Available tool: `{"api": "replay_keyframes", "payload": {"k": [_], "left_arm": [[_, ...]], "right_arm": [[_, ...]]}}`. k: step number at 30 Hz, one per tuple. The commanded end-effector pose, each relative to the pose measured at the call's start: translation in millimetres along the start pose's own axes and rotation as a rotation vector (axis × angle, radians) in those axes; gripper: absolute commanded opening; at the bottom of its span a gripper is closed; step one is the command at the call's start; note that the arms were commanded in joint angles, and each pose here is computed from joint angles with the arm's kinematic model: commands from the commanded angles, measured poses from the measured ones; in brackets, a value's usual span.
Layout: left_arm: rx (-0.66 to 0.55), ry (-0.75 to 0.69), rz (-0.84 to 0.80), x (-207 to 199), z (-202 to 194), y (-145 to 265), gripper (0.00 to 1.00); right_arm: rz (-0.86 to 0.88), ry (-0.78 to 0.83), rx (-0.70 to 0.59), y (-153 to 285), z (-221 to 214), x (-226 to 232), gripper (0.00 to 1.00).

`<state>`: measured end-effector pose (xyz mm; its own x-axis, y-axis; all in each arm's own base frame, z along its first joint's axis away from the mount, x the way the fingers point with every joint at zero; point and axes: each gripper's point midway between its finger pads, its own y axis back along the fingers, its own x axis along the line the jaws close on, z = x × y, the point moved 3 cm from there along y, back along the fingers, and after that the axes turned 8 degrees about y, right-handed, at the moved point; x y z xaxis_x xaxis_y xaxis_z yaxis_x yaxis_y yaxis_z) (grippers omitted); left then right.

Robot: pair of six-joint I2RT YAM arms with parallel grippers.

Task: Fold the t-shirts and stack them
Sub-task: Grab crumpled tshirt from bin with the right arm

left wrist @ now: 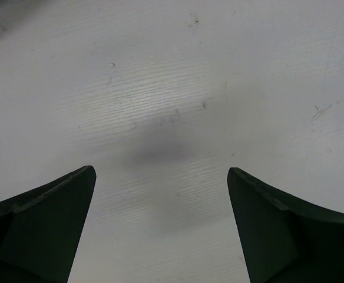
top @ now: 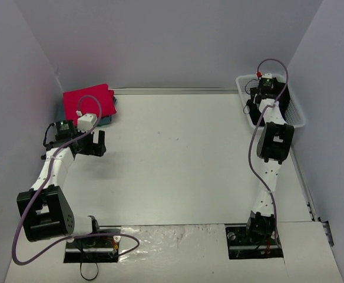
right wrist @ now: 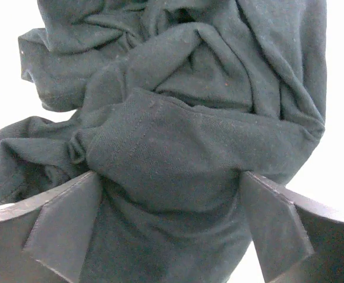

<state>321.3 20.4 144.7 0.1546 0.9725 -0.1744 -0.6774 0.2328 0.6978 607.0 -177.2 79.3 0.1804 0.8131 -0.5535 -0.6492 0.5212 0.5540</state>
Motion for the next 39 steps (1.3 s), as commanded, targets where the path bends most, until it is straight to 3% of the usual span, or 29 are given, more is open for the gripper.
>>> {"api": "replay_keyframes", "payload": {"k": [1,2,5,7,10,11,14,21,39], "left_arm": [[-0.016,-0.025,0.002,1.5,11.6,4.7,0.94],[-0.012,-0.025,-0.002,1.2,11.1,4.2,0.94],[-0.002,-0.022,-0.006,1.2,10.0,2.8,0.95],[0.009,-0.019,-0.011,1.0,7.4,1.3,0.94],[0.018,-0.019,-0.012,1.5,6.6,0.1,0.94],[0.018,-0.019,-0.013,1.9,7.0,0.0,0.94],[0.028,-0.018,-0.017,1.5,4.9,-1.3,0.94],[0.04,-0.017,-0.019,2.1,3.2,-3.0,0.94],[-0.001,-0.034,-0.044,-4.2,9.3,7.0,0.94]], "right_arm": [[-0.031,-0.008,0.105,-26.9,-42.9,-10.0,0.87],[-0.023,-0.01,0.109,-29.1,-46.1,-7.5,0.75],[-0.021,-0.026,0.125,-34.3,-54.6,-7.6,0.55],[-0.012,-0.037,0.132,-36.7,-58.5,-7.1,0.54],[0.005,-0.051,0.147,-42.4,-66.5,-7.3,0.41],[0.004,-0.057,0.153,-44.9,-69.9,-8.5,0.24],[0.009,-0.068,0.162,-46.7,-74.3,-9.6,0.0],[0.046,-0.101,0.148,-34.4,-67.5,-11.1,0.0],[0.151,-0.249,-0.06,44.5,3.5,-43.2,0.0]]}}
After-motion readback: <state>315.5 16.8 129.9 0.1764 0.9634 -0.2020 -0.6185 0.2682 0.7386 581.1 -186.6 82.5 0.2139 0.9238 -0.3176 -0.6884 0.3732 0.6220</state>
